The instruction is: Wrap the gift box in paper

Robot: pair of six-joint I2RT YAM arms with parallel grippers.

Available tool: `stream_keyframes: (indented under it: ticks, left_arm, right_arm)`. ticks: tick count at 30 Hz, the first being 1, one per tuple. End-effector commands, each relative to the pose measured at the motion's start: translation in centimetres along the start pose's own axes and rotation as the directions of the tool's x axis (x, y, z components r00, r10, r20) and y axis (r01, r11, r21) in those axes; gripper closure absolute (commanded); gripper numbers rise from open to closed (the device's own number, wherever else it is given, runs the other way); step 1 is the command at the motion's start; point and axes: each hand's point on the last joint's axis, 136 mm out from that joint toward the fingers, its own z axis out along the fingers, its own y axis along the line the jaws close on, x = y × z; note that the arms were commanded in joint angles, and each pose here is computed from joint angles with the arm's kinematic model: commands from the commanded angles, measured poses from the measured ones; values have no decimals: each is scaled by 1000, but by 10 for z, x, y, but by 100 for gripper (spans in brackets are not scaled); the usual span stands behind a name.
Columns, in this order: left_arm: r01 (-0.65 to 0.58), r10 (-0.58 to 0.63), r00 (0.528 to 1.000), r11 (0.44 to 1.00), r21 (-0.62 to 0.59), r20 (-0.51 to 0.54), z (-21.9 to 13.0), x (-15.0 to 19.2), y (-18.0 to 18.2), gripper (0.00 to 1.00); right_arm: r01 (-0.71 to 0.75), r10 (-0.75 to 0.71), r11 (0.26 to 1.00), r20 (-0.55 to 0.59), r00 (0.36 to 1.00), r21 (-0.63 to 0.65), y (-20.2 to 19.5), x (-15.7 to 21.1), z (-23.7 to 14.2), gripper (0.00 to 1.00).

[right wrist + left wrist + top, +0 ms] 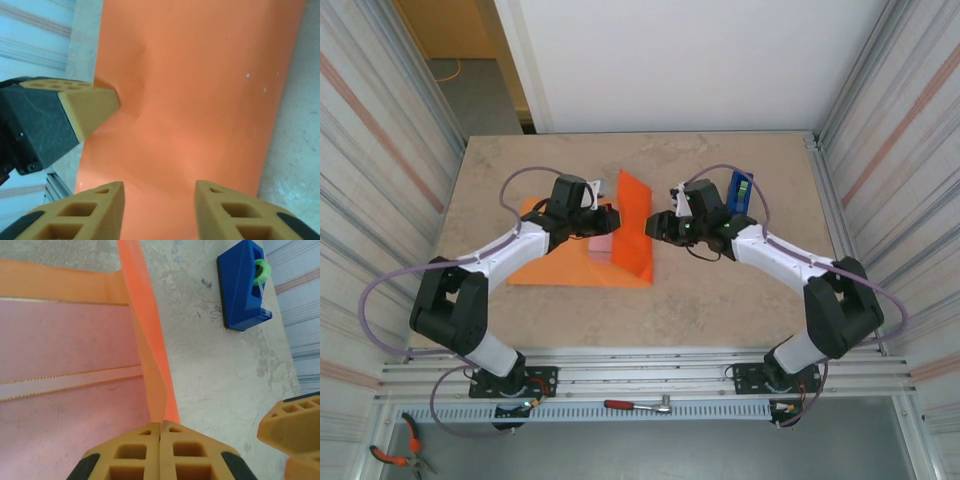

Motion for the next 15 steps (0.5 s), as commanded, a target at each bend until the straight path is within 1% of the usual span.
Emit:
stream_keyframes:
  ticks: [1,3,6,10,15]
  left_arm:
    - [-20,20,1000,999,-27,4,-1,4,7,100]
    - [-17,18,1000,999,-49,7,-1,5,11,100]
    - [-13,14,1000,997,-75,15,-2,6,18,100]
    - [-9,11,1000,996,-94,17,-3,7,24,100]
    - [-2,4,1000,994,-109,15,-4,6,30,99]
  right_arm:
    - [-3,2,999,-27,1000,-34,9,-5,15,70]
    - [-1,0,999,-42,999,-34,10,-5,26,75]
    - [-4,3,1000,-59,998,-24,8,-5,40,79]
    - [-14,13,1000,-87,996,-14,4,-2,59,82]
    - [-21,23,1000,-133,991,16,-8,10,79,84]
